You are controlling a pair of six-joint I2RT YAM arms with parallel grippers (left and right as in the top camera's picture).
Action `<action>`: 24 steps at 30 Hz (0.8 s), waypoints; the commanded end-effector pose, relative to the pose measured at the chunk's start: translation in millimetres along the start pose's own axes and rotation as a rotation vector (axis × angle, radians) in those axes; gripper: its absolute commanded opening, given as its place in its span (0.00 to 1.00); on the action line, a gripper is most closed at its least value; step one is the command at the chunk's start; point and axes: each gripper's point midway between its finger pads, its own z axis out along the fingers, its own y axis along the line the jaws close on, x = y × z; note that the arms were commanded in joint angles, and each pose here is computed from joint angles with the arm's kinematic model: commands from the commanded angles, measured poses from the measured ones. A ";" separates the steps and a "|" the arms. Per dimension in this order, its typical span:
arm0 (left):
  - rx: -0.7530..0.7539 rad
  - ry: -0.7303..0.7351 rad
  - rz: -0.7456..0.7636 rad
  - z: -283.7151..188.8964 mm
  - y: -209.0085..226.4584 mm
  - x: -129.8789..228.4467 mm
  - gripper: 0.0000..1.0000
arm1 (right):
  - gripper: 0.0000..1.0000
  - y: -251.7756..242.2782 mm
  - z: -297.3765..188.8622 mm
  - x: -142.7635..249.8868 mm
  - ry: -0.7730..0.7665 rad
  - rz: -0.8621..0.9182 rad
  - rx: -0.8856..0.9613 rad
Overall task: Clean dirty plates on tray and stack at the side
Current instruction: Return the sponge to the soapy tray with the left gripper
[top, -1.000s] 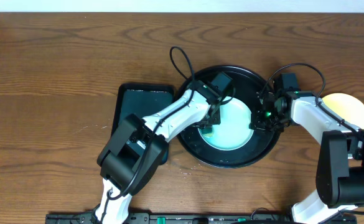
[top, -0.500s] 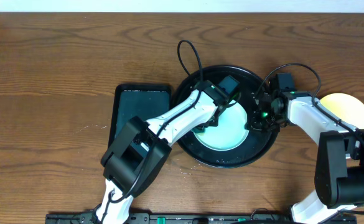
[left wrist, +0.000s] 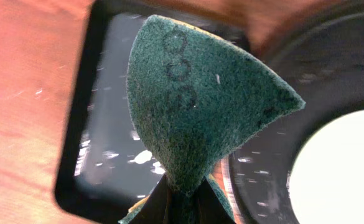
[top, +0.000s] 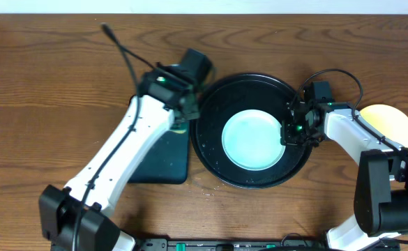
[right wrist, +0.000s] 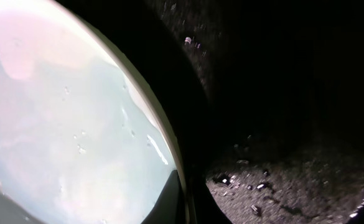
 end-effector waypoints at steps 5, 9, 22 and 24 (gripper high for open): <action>0.072 0.246 0.006 81.2 23.0 53.5 0.08 | 0.01 -9.1 -6.9 -7.1 -0.040 -0.028 0.042; 0.181 0.304 -0.012 97.7 19.7 65.4 0.09 | 0.01 -5.7 -6.7 -6.0 -0.034 -0.076 0.024; 0.264 0.136 -0.030 34.2 33.0 39.8 0.70 | 0.01 4.1 -5.4 -17.5 -0.083 -0.109 0.014; 0.288 0.089 -0.033 18.2 35.3 36.9 0.74 | 0.01 5.8 -6.8 -15.4 -0.079 -0.115 0.017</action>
